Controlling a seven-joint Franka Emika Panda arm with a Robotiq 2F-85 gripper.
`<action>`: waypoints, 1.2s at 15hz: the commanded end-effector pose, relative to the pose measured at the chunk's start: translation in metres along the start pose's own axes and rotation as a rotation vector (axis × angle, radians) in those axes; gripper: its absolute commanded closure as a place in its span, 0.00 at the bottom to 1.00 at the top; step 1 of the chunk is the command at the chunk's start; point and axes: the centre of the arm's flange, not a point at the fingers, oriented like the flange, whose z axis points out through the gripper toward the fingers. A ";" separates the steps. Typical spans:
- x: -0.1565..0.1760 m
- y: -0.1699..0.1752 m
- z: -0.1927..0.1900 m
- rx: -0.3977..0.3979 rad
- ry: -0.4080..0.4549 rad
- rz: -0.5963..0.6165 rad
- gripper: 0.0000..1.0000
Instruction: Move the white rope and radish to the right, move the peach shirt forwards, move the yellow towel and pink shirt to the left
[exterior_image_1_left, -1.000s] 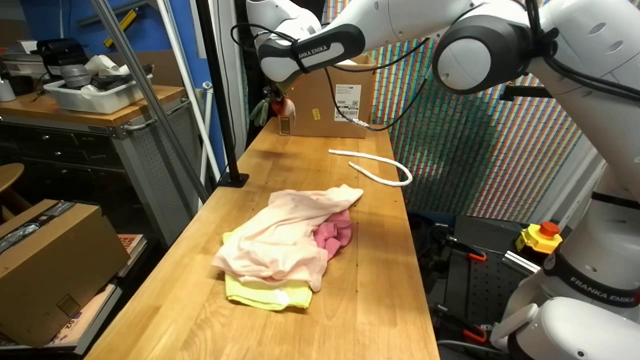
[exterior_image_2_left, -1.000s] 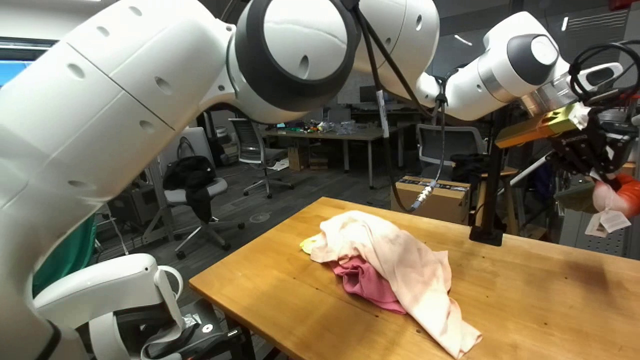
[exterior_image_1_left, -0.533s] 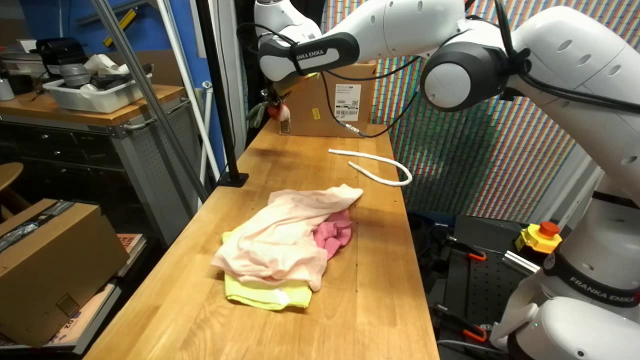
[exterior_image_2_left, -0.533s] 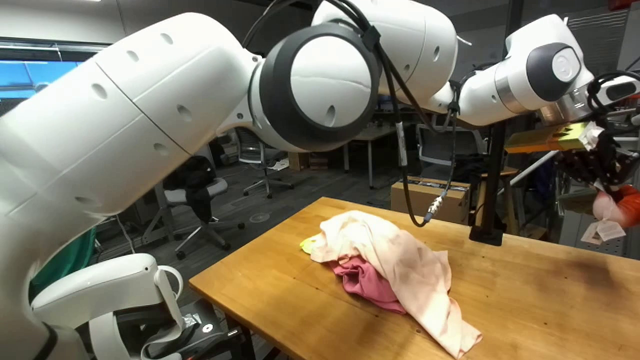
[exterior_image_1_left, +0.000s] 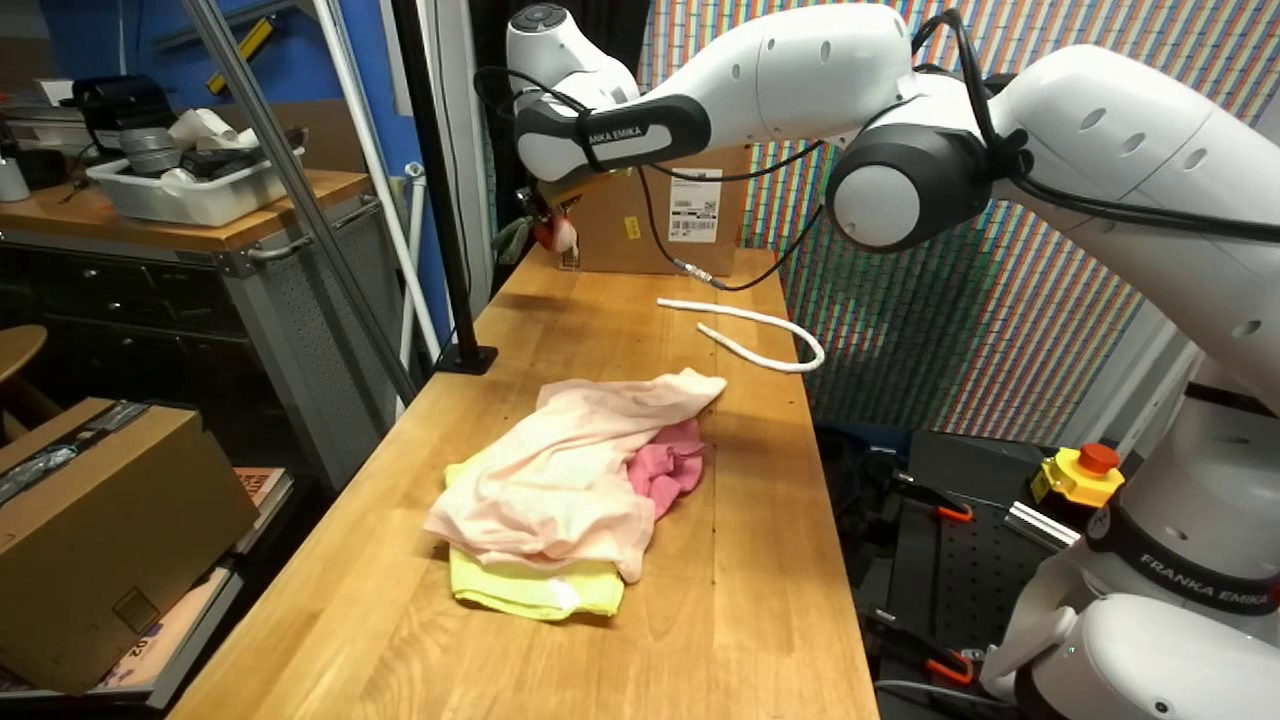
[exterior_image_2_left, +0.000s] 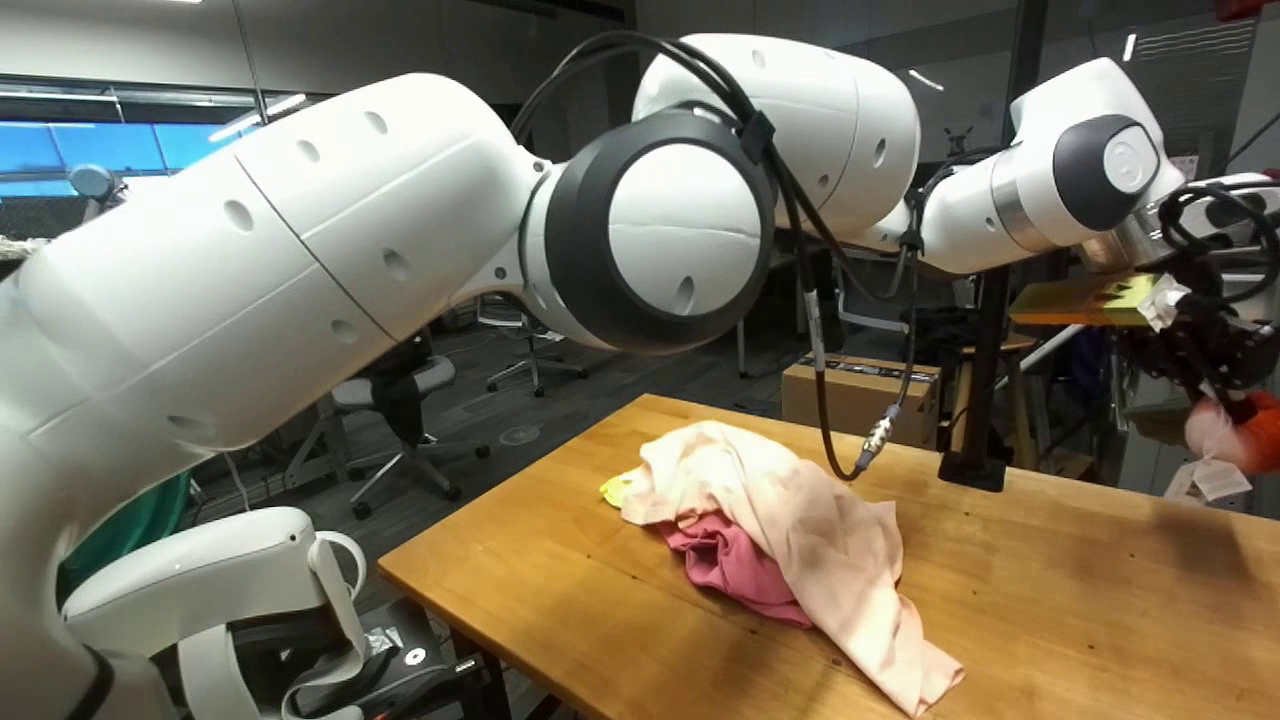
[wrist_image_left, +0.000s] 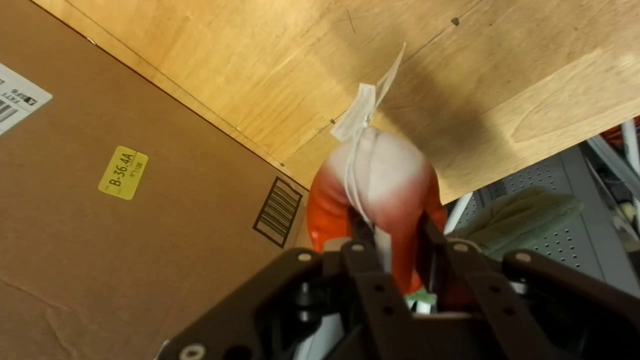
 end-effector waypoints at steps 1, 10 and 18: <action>0.035 -0.011 0.007 -0.026 0.036 0.029 0.42; 0.011 -0.017 -0.010 -0.102 -0.038 -0.005 0.00; -0.049 -0.061 -0.051 -0.128 -0.264 -0.109 0.00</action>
